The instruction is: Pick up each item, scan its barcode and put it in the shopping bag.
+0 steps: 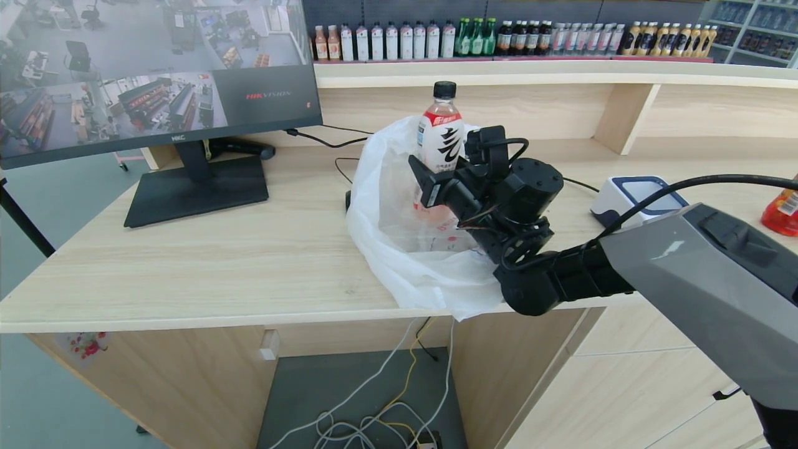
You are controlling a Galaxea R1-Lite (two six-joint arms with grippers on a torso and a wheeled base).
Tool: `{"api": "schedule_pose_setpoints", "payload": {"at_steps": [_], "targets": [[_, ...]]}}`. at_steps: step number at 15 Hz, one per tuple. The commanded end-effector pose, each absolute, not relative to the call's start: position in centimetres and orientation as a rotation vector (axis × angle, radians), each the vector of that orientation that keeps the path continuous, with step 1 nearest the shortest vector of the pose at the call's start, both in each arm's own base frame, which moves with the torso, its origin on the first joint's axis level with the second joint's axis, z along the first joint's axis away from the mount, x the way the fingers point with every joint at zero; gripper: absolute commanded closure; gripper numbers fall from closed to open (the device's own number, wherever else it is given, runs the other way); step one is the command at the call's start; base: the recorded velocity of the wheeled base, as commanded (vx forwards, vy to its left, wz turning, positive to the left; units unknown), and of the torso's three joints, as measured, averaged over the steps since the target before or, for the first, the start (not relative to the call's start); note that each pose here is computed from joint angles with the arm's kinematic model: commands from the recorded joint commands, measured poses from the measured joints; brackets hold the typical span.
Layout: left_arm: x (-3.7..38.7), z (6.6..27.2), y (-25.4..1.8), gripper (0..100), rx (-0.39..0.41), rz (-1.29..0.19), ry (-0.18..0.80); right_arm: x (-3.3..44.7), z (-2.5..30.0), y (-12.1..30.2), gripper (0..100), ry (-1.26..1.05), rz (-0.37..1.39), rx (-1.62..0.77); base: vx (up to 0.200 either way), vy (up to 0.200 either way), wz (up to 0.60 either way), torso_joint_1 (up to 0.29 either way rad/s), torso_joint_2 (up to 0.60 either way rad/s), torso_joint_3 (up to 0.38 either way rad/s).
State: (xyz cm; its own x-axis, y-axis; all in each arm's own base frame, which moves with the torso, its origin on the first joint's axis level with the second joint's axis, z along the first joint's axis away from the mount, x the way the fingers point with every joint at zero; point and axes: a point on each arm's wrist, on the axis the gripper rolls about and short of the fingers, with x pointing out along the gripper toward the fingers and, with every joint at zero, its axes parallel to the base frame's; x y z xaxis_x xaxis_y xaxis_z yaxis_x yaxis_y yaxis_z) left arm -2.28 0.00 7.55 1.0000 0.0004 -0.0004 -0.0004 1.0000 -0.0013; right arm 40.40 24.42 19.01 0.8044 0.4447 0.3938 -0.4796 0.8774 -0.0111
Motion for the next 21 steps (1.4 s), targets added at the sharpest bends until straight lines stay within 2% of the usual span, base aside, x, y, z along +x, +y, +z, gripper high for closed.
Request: {"api": "schedule_pose_setpoints", "payload": {"at_steps": [1,9,10,18,21], "targets": [[-2.3,7.5,0.0,0,-0.002,0.002,0.000,40.4,18.9,24.5,100,-0.395,0.497,0.089,0.000,0.000,0.00,0.000,0.00,0.000],[-2.3,7.5,0.0,0,-0.002,0.002,0.000,40.2,18.8,24.3,100,-0.385,0.500,0.091,0.000,0.000,0.00,0.000,0.00,0.000],[-2.3,7.5,0.0,0,-0.002,0.000,0.000,40.2,18.8,24.3,0,-0.384,0.498,0.091,0.000,0.000,0.00,0.000,0.00,0.000],[-2.3,7.5,0.0,0,-0.002,0.000,0.000,38.0,21.4,23.4,0,-0.508,0.458,0.101,0.000,0.000,0.00,0.000,0.00,0.000],[-2.3,7.5,0.0,0,-0.002,0.000,0.000,35.6,22.6,22.3,0,-0.522,0.459,0.069,0.000,0.000,0.00,0.000,0.00,0.000]]}}
